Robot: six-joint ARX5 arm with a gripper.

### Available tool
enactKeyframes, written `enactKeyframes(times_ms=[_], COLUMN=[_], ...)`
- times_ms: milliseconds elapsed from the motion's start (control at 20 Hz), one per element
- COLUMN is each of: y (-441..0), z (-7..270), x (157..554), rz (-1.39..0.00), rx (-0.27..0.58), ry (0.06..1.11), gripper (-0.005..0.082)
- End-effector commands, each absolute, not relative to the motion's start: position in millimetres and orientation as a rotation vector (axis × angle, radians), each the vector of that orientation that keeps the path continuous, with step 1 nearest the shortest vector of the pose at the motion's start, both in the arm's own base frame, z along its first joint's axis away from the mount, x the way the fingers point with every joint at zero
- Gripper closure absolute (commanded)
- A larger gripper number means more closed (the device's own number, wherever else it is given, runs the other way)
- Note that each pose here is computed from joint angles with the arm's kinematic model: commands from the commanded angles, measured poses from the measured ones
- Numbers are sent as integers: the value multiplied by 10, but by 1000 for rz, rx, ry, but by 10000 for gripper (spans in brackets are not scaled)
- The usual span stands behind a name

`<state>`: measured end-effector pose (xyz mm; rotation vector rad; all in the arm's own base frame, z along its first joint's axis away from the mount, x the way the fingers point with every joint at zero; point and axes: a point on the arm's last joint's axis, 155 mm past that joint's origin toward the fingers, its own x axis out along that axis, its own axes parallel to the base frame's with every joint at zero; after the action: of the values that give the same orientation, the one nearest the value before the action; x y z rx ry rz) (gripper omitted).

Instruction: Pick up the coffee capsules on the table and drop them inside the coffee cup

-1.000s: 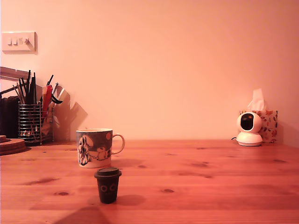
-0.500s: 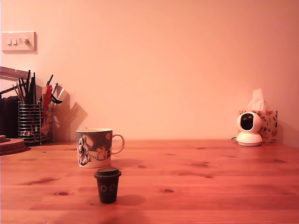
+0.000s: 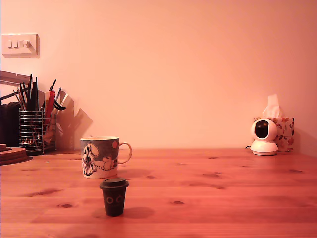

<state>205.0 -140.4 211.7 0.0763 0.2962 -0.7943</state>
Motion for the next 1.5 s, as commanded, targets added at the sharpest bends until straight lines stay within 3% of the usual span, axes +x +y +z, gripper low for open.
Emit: enactKeyframes(times_ms=[0,250,400,500,650,750,850,950,1150,1450], y=[-1490,-1786,-1925,-1937,-1892,-1866,-1848,-1852,-1843,-1831], z=[2134,2018,1823,1679,1507,1424,1308,1206,1052,867], x=[2010,1803,1631,1552,1514,1530,1548,1572,1686,1724], rz=[-847,-1005,-1112,-1167,-1195,-1191,-1195,-1204,-1171,-1166], rx=[85,139,225,337,418,414,424,432,414,408], ry=[291,322,369,370,403,439,470,495,574,660], gripper=[792,792,792,792,790,767,714,599,167,146])
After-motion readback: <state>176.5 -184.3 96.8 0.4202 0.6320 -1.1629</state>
